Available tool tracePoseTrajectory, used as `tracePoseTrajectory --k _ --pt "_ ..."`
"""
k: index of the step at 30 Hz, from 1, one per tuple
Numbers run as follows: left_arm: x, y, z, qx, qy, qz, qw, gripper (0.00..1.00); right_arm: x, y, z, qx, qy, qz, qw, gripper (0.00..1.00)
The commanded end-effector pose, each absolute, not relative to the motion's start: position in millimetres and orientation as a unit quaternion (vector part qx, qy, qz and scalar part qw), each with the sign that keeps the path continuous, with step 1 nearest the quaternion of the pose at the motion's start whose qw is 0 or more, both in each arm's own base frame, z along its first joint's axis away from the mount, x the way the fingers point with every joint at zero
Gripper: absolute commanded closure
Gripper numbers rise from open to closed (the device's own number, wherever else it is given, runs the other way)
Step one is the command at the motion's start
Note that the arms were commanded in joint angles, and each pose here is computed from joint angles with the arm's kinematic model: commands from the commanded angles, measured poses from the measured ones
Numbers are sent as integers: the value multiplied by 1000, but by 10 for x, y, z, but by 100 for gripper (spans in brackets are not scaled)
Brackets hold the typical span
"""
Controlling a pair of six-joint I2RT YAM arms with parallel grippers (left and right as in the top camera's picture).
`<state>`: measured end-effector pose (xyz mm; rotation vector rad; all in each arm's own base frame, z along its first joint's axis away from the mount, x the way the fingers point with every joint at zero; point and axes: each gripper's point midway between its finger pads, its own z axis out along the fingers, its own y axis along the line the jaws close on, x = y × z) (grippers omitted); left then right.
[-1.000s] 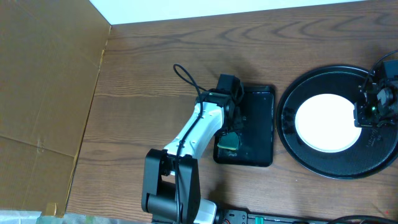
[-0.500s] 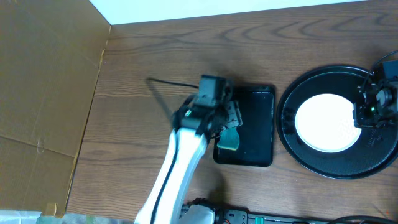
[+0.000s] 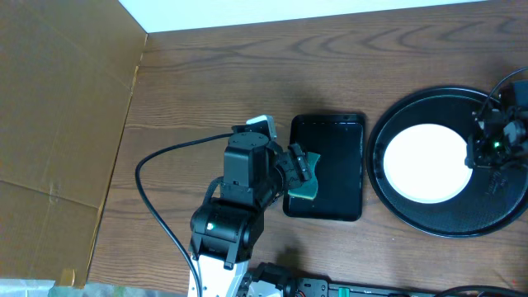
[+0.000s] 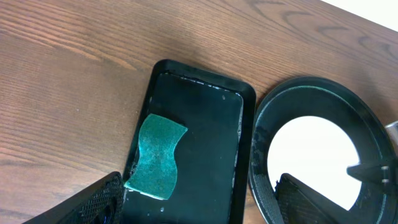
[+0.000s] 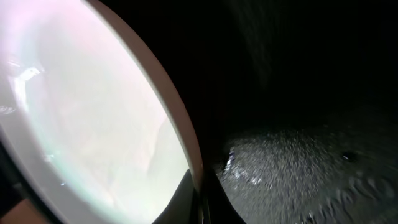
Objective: Clean dirty plates on tray and stack at the side
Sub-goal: 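Lift the white plate with the right gripper and tilt it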
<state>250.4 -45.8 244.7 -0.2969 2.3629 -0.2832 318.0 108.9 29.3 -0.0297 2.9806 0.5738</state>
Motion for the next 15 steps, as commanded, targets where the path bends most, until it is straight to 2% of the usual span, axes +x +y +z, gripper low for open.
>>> tracePoseTrajectory --k 1,8,15 --pt "2518 -455 2527 -116 914 -113 371 21 3280 1192 712 -37 970 212 113 99" --pt "2541 -460 2488 -116 918 -110 364 21 3465 1375 1443 -79 951 215 208 99" --pt "2550 -461 2469 -116 919 -109 360 21 3586 2038 1763 -151 925 192 292 99"
